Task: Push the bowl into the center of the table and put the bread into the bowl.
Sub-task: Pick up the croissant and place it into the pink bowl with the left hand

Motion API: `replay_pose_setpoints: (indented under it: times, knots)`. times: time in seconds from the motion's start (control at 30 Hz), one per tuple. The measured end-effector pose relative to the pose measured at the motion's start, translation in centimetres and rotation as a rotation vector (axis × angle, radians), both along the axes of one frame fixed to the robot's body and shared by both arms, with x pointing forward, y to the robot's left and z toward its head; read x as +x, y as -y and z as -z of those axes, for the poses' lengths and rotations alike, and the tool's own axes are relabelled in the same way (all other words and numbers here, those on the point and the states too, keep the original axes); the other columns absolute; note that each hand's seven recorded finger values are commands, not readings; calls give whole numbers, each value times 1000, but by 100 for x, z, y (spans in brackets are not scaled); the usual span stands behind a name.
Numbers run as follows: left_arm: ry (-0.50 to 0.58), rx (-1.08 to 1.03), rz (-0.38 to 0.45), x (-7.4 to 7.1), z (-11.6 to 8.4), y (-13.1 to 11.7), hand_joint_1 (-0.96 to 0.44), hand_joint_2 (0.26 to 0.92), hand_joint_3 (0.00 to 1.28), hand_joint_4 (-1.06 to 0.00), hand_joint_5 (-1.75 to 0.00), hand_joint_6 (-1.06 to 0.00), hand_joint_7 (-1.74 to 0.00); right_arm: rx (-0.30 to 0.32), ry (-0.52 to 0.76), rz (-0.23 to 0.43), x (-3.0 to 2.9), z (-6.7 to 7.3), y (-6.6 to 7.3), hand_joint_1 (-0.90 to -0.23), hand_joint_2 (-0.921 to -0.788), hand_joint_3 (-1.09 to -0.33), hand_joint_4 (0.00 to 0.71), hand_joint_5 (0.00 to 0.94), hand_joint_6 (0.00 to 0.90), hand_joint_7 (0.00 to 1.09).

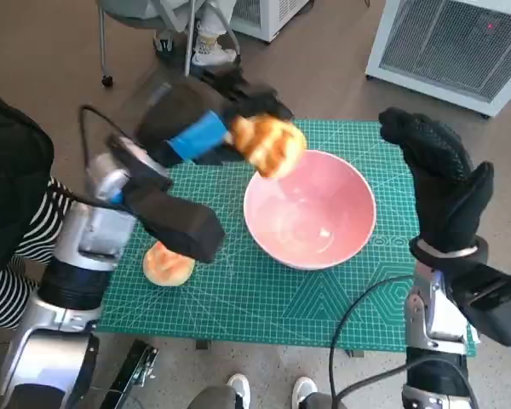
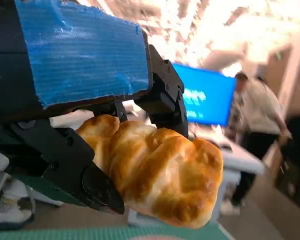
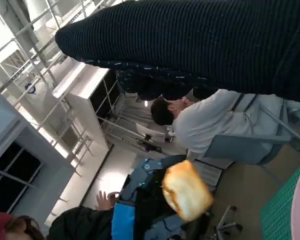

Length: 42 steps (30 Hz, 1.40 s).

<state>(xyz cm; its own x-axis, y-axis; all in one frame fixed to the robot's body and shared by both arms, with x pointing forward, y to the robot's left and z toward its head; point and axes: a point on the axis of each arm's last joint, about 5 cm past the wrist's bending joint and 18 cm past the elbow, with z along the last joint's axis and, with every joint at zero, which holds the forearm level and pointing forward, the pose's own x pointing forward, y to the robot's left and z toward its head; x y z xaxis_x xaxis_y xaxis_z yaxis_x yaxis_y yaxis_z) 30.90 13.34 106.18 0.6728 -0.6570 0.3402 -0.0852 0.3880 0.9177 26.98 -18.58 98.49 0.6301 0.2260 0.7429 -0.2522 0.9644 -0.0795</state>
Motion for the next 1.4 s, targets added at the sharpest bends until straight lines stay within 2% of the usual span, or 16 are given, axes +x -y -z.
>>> replay_pose_setpoints:
  times: [0.1,0.17,0.27,0.5,0.53,0.57,0.6,0.63,0.7,0.73,0.77,0.83,0.93,1.13,1.4]
  knots:
    - [-60,19,23,32,99,88,369,921,59,-695,-1204,-639,-686,-1,2,1,-8,-3,3,-700,-921,-724,210,0,119,400]
    - [-111,39,38,54,179,154,151,921,69,-724,-1200,-592,-947,-1,4,2,-14,-6,4,-700,-921,-724,210,0,118,402]
    - [-166,66,54,80,264,240,50,921,98,-706,-1170,-538,-1165,1,4,4,-23,-4,7,-700,-921,-724,210,0,117,404]
    - [-233,131,70,154,397,410,4,921,162,-612,-1186,-480,-1360,1,1,6,-28,4,10,-702,-921,-723,205,0,116,408]
    - [-242,135,75,167,411,427,-67,921,168,-580,-1096,-491,-1363,1,0,6,-29,5,11,-702,-921,-723,204,0,116,408]
    - [-252,139,78,181,426,442,-171,921,174,-566,-901,-511,-1364,1,0,7,-30,6,12,-702,-921,-722,202,0,116,409]
    - [-262,141,81,193,440,459,-150,881,142,-534,-684,-441,-1101,1,0,7,-30,7,13,-702,-921,-722,200,0,116,409]
    - [-274,146,83,207,459,476,-141,871,123,-536,-582,-432,-975,1,-1,8,-31,8,15,-702,-921,-722,200,0,116,409]
    - [-296,168,81,231,499,512,-146,851,59,-520,-267,-408,-595,1,-1,8,-32,9,14,-702,-921,-722,198,0,115,410]
    - [-304,183,78,239,523,524,-174,841,40,-463,-170,-373,-465,0,-2,8,-32,10,14,-701,-921,-725,198,0,114,411]
    - [-310,197,76,246,543,533,-185,838,32,-443,-136,-365,-408,0,-2,8,-32,11,14,-701,-921,-726,198,0,113,411]
    - [-326,225,69,258,594,540,-249,828,16,-329,-56,-306,-248,1,-2,9,-35,13,15,-701,-921,-729,197,0,111,411]
    - [-346,263,62,270,658,526,-331,824,8,-205,-18,-233,-142,1,-3,11,-42,17,18,-696,-921,-734,196,0,109,412]
    - [-391,293,58,292,705,456,-417,823,4,-48,-1,-144,-57,4,1,17,-57,15,20,-686,-921,-748,195,0,107,416]
    - [-479,259,103,327,580,245,-468,813,0,-2,1,-102,-25,7,-1,25,-64,20,21,-683,-921,-758,195,0,104,421]
